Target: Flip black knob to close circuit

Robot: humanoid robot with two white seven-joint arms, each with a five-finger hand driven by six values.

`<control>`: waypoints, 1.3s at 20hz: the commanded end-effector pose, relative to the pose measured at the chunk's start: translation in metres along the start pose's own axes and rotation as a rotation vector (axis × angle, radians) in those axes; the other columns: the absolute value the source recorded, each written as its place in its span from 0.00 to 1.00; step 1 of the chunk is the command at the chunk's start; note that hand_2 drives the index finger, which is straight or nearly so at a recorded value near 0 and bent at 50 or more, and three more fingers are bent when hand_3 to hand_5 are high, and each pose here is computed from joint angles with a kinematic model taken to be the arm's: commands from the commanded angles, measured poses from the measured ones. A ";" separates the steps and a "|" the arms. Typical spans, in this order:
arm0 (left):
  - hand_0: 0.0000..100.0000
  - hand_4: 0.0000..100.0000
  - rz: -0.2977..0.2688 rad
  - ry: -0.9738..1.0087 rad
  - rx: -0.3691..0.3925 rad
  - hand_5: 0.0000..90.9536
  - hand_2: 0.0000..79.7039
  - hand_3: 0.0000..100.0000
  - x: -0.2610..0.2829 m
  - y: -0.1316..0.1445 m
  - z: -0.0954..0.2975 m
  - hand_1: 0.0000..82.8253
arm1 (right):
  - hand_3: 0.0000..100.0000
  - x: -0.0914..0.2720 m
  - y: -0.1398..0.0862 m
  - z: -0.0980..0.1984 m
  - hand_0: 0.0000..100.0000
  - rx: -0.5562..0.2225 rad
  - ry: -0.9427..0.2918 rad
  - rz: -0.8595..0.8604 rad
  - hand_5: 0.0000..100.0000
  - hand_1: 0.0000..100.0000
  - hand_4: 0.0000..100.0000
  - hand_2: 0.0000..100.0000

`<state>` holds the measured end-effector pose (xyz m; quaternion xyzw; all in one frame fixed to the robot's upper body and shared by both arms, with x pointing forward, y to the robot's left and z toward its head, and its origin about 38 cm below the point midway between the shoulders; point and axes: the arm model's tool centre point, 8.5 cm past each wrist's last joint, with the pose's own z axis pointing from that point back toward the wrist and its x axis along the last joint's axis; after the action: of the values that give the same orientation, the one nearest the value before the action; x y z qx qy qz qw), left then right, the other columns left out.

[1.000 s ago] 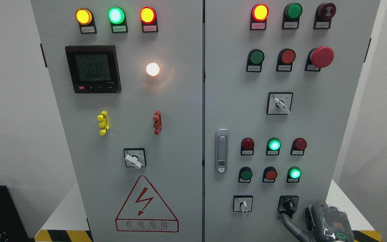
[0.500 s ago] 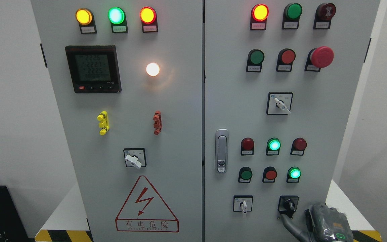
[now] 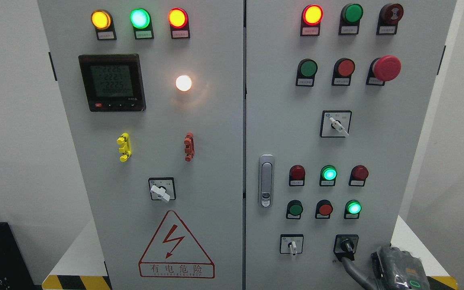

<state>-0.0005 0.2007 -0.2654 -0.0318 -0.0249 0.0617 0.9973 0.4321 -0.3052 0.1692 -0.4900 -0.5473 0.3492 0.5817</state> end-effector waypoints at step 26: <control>0.12 0.00 0.000 0.001 0.001 0.00 0.00 0.00 0.000 0.000 0.000 0.67 | 1.00 0.024 0.014 0.024 0.00 -0.006 -0.032 -0.066 0.87 0.00 0.91 0.94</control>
<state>-0.0006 0.2007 -0.2654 -0.0318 -0.0249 0.0617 0.9973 0.4210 -0.2912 0.1601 -0.4808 -0.5583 0.3360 0.5867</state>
